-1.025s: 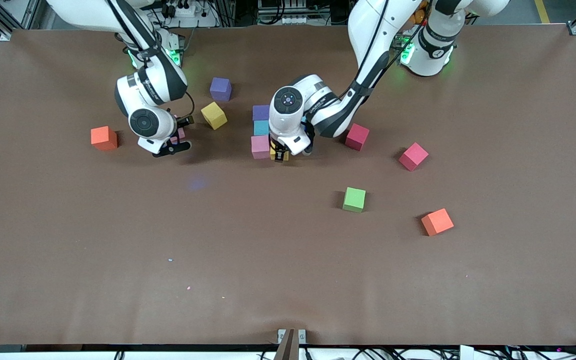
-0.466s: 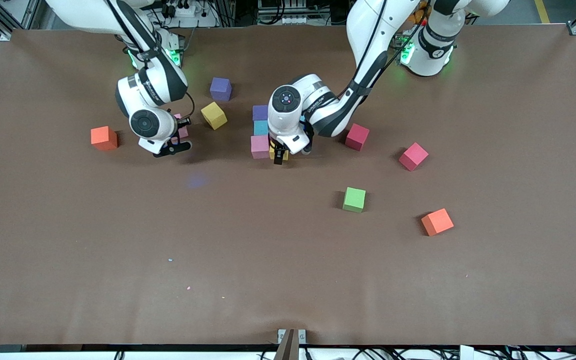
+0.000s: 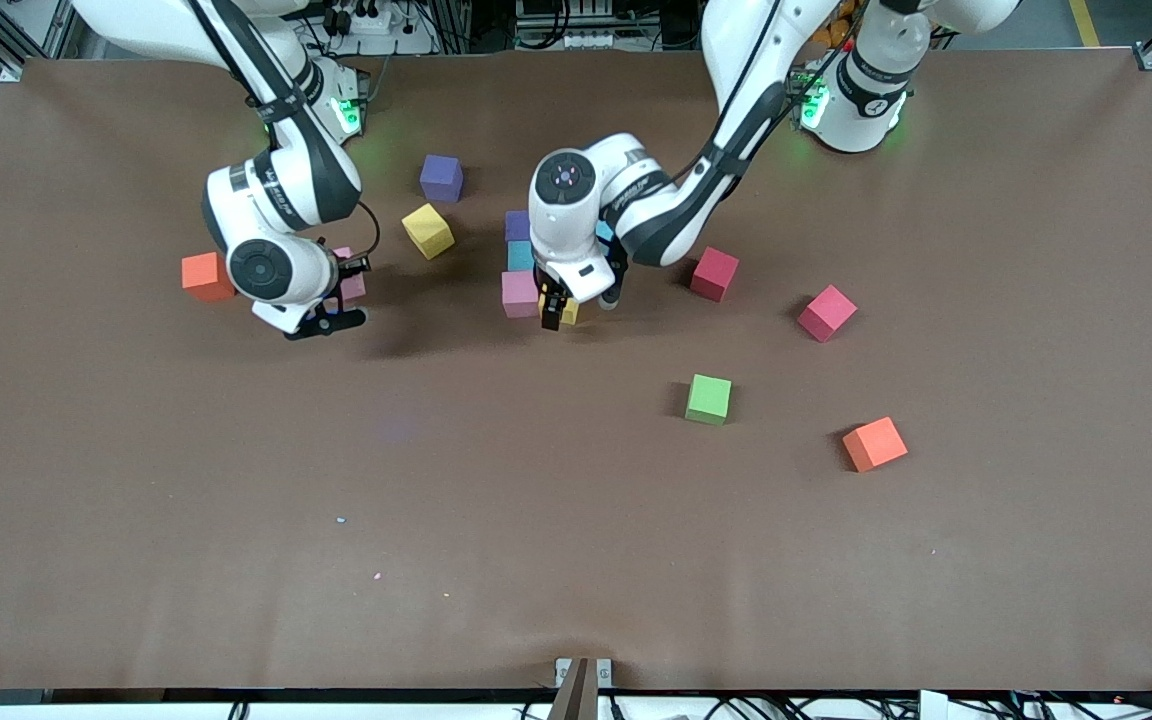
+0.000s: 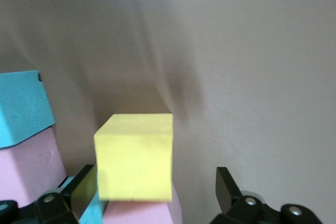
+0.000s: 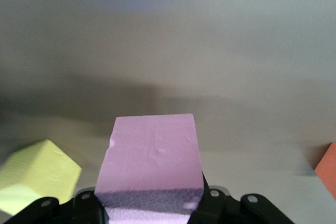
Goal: Arrange 11 blocks into digit 3
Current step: 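Grasp the green block with the left gripper while the right gripper holds pink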
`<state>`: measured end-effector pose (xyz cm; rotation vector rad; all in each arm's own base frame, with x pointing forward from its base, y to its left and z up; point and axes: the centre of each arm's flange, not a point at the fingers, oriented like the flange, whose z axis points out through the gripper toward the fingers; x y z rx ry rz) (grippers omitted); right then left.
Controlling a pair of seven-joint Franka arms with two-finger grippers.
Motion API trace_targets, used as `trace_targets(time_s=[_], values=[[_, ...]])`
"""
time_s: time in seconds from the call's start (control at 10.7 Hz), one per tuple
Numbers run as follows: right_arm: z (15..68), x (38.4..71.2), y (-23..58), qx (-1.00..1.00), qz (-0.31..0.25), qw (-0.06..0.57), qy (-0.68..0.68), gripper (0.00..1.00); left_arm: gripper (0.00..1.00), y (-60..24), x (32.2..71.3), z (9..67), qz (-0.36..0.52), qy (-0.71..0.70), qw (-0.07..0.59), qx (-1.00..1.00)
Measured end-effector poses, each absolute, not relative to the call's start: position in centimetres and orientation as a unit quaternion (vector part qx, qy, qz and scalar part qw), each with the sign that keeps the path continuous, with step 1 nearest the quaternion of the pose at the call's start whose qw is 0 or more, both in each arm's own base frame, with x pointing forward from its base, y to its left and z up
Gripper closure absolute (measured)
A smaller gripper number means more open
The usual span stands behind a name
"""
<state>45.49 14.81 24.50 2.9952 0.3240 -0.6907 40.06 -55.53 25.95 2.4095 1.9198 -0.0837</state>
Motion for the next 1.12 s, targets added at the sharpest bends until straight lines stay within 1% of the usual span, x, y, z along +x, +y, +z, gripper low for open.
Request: trace_targets(time_s=[0.19,0.37,0.47,0.65,0.84,1.12], values=[[26.1,48.4,16.9,0.976,-0.204,0.004,0.074,0.41,0.00,-54.5,41.3,29.8,-0.018,0.615,0.039,0.787],[25.6,51.3,20.5,0.981,-0.192,-0.003,0.037,0.41,0.00,-52.4,43.1,31.8,-0.011,0.600,0.032,0.800],[24.9,52.2,22.8,0.981,-0.194,-0.012,0.014,0.41,0.00,-51.0,44.5,32.1,-0.007,0.579,0.026,0.815],[24.2,52.6,27.6,0.980,-0.197,-0.030,-0.015,0.41,0.00,-47.1,48.3,32.1,-0.002,0.509,0.019,0.861],[24.0,52.2,31.8,0.980,-0.192,-0.031,-0.043,0.41,0.00,-42.6,52.3,32.1,0.002,0.407,0.018,0.913],[23.0,52.6,36.7,0.980,-0.186,-0.035,-0.053,0.41,0.00,-38.3,55.5,31.8,0.005,0.251,0.015,0.968]])
